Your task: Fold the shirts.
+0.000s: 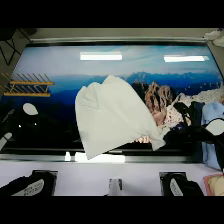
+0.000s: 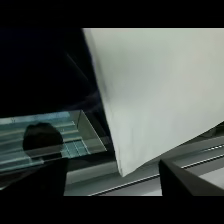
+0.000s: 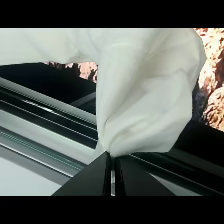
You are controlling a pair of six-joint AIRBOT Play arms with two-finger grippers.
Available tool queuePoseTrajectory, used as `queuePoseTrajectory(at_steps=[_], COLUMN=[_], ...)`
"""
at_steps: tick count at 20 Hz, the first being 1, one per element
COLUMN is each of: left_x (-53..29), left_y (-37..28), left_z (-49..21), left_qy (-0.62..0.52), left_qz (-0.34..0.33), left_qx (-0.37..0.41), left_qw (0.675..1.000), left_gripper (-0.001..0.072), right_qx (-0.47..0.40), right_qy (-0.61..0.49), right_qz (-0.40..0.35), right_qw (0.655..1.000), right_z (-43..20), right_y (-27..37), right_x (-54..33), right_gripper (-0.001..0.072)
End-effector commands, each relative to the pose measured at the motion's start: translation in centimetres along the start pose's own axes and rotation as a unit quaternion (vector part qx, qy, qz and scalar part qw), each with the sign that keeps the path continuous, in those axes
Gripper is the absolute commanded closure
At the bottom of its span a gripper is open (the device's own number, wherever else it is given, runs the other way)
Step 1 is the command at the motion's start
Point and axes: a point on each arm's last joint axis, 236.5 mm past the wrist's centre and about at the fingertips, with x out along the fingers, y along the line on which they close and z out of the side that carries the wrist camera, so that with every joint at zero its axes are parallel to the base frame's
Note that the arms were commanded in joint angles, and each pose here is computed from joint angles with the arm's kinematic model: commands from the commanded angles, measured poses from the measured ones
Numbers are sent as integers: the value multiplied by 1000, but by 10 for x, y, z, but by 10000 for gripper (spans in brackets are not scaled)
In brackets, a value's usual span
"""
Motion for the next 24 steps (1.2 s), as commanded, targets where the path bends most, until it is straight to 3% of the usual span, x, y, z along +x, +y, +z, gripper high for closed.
queuePoseTrajectory(at_steps=[1,9,10,12,13,14,17,18,20,22,24], left_x=[56,104,106,110,111,109,63,28,-81,-235,-408], left_y=[12,-22,-32,-43,-45,-49,-102,-133,-205,-260,-284], left_z=[-38,-40,-37,-28,-25,-22,-1,7,10,-7,-62], left_qy=[7,-13,-23,-50,-59,-66,-123,-164,-279,-442,-625], left_qz=[-43,-75,-88,-100,-101,-101,-144,-166,-201,-218,-225], left_qx=[-81,-82,-81,-82,-81,-59,87,164,327,386,376], left_qw=[996,994,993,990,990,991,978,958,880,780,645], left_gripper=[42,49,94,454,591,674,674,674,673,673,673], right_qx=[-4,-3,-3,-6,-13,-19,-80,-103,-144,-178,-199], right_qy=[-2,-1,-3,-9,-16,-26,-99,-145,-262,-413,-544], right_qz=[0,4,6,8,5,-1,-48,-82,-170,-280,-357], right_qw=[1000,1000,1000,1000,1000,999,991,981,939,848,733], right_z=[1,1,1,4,9,16,64,90,145,187,186], right_y=[0,2,3,4,3,2,-3,-6,-7,12,56], right_x=[0,0,0,-1,-4,-10,-62,-96,-188,-328,-461], right_gripper=[686,686,686,686,686,686,686,686,686,686,686])
